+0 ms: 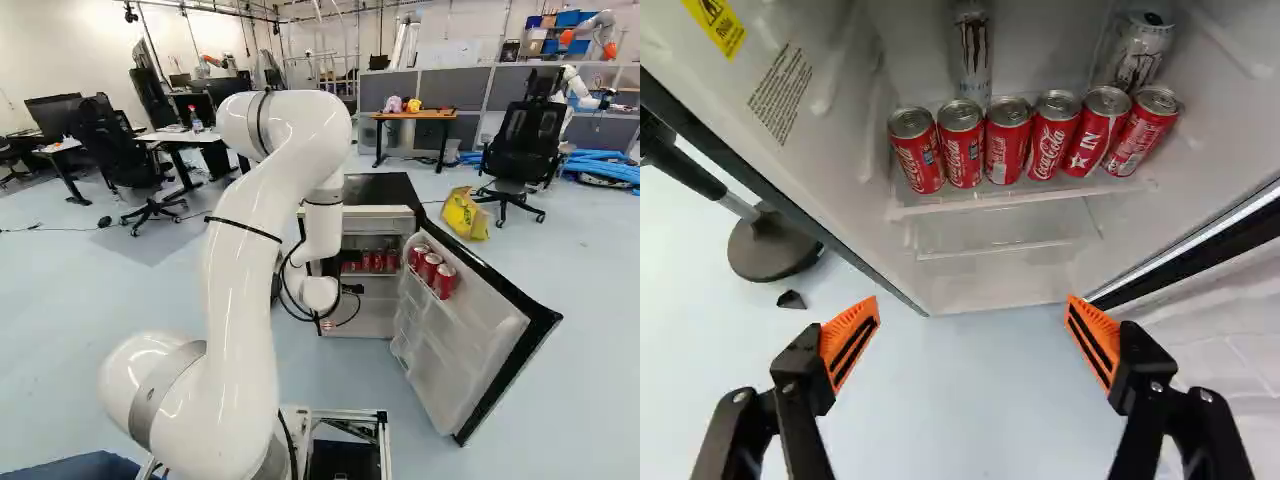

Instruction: Grab a drink from the fridge

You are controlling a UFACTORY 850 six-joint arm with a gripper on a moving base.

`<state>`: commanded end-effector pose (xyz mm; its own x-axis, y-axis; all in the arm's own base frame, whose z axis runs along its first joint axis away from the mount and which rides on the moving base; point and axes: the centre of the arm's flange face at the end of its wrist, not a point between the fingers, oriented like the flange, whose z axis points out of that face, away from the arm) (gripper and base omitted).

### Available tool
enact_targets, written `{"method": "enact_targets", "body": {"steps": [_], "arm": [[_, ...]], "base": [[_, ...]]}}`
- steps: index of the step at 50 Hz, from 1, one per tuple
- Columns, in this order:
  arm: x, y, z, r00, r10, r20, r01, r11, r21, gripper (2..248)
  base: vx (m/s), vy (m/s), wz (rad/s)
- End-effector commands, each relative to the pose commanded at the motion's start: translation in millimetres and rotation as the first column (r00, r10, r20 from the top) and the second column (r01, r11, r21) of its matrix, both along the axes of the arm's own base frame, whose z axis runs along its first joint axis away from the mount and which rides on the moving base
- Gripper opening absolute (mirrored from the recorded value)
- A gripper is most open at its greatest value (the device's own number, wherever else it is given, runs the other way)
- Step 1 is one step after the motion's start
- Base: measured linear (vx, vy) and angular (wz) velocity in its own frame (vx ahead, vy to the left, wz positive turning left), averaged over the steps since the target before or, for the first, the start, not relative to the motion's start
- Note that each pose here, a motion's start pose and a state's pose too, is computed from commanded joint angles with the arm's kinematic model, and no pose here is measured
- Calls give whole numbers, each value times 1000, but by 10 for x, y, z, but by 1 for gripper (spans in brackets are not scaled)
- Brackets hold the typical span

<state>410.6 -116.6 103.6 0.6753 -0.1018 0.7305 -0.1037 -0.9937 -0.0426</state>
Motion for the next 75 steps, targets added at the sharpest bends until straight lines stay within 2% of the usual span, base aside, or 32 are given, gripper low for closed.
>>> {"method": "enact_targets", "body": {"steps": [5,45,75], "arm": [[31,-16,-66,1000,3,2,-3,1000,2,247],[208,-122,-98,998,44,53,-44,999,2,247],[487,-198,-479,985,139,99,-141,990,15,247]], "base": [[0,0,0],[0,0,0],[0,0,0]]}}
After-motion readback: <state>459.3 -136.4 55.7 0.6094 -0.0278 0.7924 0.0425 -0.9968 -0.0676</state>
